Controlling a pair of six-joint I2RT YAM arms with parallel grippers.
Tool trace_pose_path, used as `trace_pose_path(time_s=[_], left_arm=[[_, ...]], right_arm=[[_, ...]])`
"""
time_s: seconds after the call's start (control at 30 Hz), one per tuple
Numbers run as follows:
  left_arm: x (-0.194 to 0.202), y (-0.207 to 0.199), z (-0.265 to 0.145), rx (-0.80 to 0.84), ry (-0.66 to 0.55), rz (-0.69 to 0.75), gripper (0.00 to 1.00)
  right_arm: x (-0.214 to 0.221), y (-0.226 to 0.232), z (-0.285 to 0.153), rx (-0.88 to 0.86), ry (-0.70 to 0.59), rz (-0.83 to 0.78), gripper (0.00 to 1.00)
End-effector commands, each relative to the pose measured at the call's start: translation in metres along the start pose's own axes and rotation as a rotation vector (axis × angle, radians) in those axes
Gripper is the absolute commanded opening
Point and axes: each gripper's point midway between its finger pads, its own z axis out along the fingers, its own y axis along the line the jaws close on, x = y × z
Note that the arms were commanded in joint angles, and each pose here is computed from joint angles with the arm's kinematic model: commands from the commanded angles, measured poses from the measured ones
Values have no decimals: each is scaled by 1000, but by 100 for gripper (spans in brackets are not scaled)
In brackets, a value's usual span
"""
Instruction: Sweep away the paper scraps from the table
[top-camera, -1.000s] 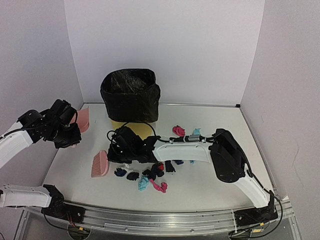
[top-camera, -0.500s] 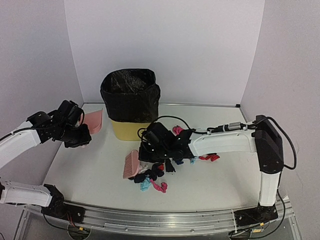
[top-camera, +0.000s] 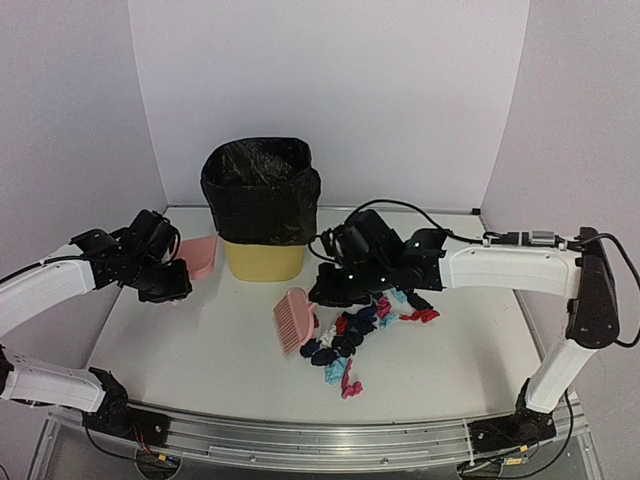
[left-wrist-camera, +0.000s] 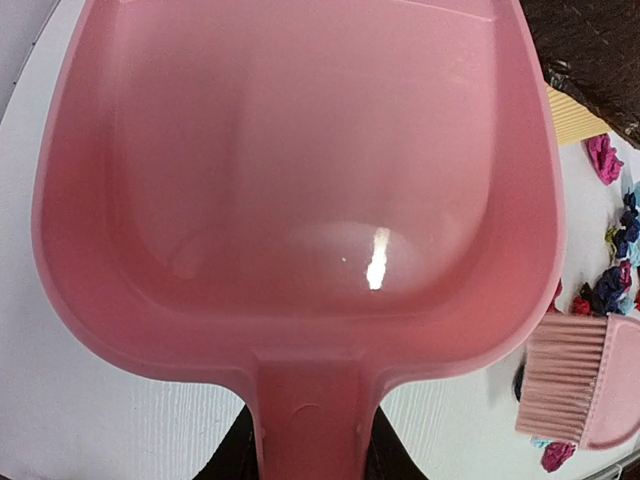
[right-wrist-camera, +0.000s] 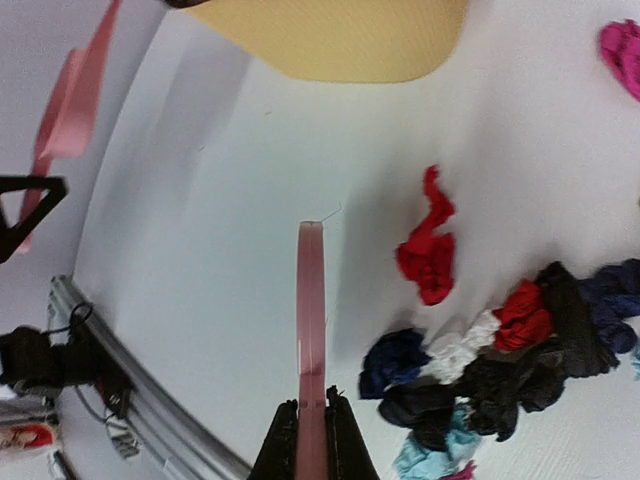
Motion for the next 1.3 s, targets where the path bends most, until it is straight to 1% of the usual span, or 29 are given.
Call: trace_pose_path(time_s=[0.0,0.1,0.13,0.2,0.33,0.43,0.5,0.6,0.7,0.87,0.97,1.07,1.13,1.2,1.27], left_arm=[[-3,-8,4,37,-13,26,0],[-1,-8,6,42,-3,38,0],[0,-9,6,43,0,40,0],[2,-8,6,45,3,41,0],[7,-9,6,72,11,53,1],[10,-12,6,100,14,54,3],[13,-14,8,116,22,52,3],[17,-20,11,147,39,62,2],[25,-30,15,210,76,84,1],[35,-37,19,259,107,97,1],[41,-40,21,288,125,101,1],[48,-46,24,328,151,106,0],[51,-49,27,345,160,107,0],[53,-52,28,356,165,107,0],[56,-54,28,363,174,109,0]], right_arm=[[26,87,-26,-386,235,-117,0],[62,98,-23,-461,395,-136,0],[75,92,-20,-442,442,-142,0],[97,74,-15,-373,514,-155,0],[121,25,-15,-189,571,-179,0],[126,-3,-23,-79,565,-202,0],[123,-22,-28,5,545,-217,0],[114,-46,-35,86,519,-218,0],[100,-70,-41,135,491,-194,0],[61,-96,-54,202,391,-231,0],[47,-87,-63,156,363,-277,0],[44,-55,-81,7,366,-330,0],[38,-36,-99,-84,335,-388,0],[22,-28,-116,-88,259,-447,0],[2,-30,-129,-33,167,-516,0]])
